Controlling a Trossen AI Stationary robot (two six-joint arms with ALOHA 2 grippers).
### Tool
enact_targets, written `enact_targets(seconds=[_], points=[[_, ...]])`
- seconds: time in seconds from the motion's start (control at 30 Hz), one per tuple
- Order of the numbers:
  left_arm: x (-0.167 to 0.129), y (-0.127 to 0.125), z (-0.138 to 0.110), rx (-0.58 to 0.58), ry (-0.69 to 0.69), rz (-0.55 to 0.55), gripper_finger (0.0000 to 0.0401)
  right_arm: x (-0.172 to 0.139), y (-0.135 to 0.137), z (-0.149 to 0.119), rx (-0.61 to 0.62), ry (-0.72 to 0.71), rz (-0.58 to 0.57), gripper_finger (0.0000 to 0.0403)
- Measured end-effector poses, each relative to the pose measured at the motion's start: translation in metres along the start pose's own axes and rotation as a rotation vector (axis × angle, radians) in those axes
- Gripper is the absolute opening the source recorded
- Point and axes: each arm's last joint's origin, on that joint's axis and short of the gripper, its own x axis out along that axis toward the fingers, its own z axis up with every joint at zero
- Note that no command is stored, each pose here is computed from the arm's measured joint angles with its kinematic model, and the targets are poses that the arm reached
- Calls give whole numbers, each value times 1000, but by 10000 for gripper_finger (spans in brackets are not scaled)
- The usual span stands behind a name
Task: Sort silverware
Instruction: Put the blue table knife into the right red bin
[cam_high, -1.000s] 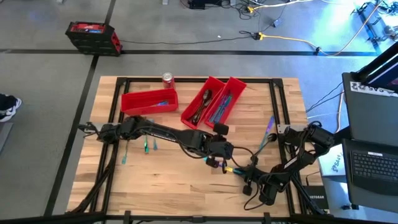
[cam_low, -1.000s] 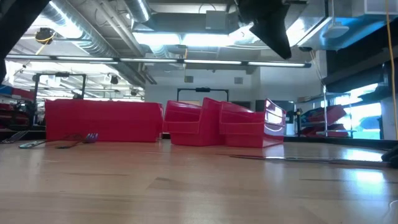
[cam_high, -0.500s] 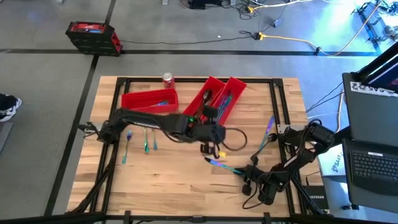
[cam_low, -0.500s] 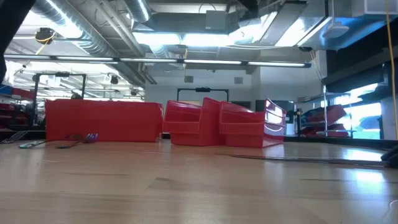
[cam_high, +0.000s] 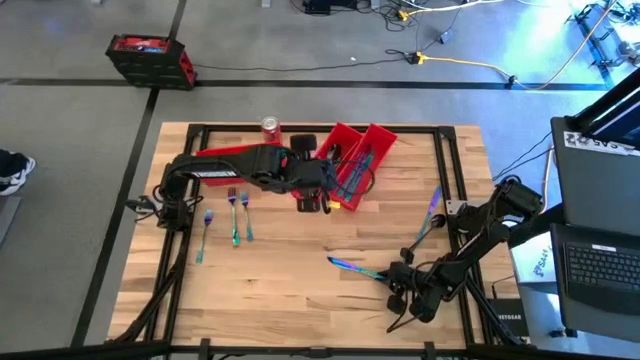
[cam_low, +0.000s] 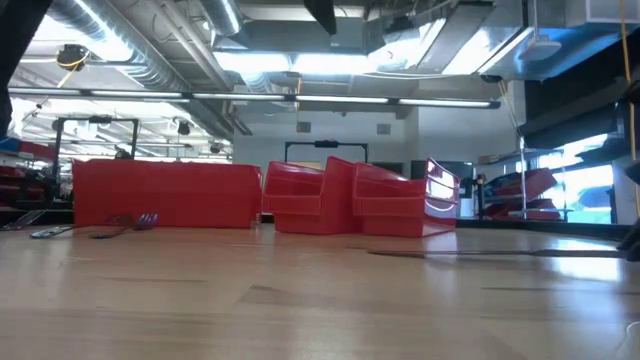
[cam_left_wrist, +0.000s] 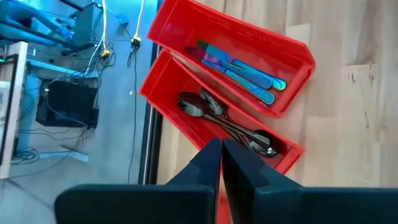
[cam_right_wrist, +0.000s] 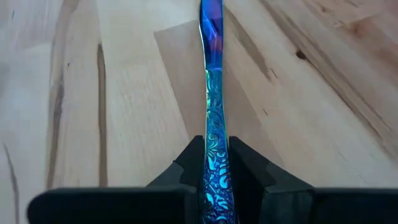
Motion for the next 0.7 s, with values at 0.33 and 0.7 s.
enact_targets(seconds=[0.33, 0.7], points=[[27, 17, -17, -84, 138, -185, 0, -7, 0, 13, 9, -24, 18, 31], [95, -20, -66, -41, 400, -226, 0, -23, -4, 28, 40, -74, 26, 30]])
